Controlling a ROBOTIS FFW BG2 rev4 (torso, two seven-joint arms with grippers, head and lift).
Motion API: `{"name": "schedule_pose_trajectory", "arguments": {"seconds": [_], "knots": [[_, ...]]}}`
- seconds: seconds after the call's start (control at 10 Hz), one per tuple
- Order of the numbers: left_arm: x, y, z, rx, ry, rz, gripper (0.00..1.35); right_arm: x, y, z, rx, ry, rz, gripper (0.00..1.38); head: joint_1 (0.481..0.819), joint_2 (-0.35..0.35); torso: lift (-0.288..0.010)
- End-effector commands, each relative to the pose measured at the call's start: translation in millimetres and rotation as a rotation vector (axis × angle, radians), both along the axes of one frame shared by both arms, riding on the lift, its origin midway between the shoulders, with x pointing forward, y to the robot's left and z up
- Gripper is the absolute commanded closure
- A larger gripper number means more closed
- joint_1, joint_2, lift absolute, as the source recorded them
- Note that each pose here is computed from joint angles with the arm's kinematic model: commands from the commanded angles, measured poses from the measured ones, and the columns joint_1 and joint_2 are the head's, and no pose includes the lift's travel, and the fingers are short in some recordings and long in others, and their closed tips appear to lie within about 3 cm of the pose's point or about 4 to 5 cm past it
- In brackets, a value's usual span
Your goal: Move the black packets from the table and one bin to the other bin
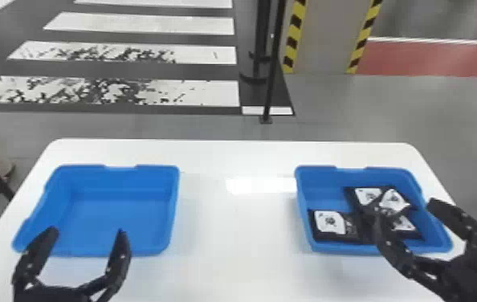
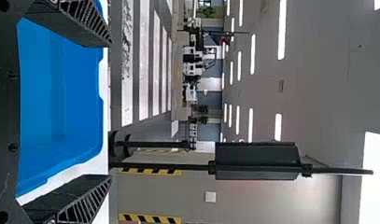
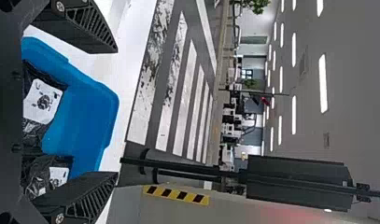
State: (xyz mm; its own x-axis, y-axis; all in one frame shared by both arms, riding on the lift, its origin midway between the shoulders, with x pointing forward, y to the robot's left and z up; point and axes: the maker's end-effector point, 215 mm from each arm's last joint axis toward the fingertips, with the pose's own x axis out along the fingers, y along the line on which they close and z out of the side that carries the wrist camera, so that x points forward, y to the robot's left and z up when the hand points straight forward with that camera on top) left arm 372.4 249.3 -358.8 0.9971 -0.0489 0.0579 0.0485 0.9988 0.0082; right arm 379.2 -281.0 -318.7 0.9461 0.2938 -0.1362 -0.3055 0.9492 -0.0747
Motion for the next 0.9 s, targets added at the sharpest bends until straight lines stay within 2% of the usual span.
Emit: {"name": "schedule_pose_trajectory", "arguments": {"seconds": [0.0, 0.8], "knots": [[-0.1, 1.0, 1.1, 0.002, -0.004, 0.003, 0.02, -1.2, 0.1, 1.0, -0.002, 0.0, -0.002, 0.08, 0.695, -0.049, -0.11], [-0.2, 1.7, 1.1, 0.003, -0.004, 0.003, 0.03, -3.4, -0.2, 5.5, -0.007, -0.006, -0.008, 0.08, 0.695, -0.047, -0.11]]}}
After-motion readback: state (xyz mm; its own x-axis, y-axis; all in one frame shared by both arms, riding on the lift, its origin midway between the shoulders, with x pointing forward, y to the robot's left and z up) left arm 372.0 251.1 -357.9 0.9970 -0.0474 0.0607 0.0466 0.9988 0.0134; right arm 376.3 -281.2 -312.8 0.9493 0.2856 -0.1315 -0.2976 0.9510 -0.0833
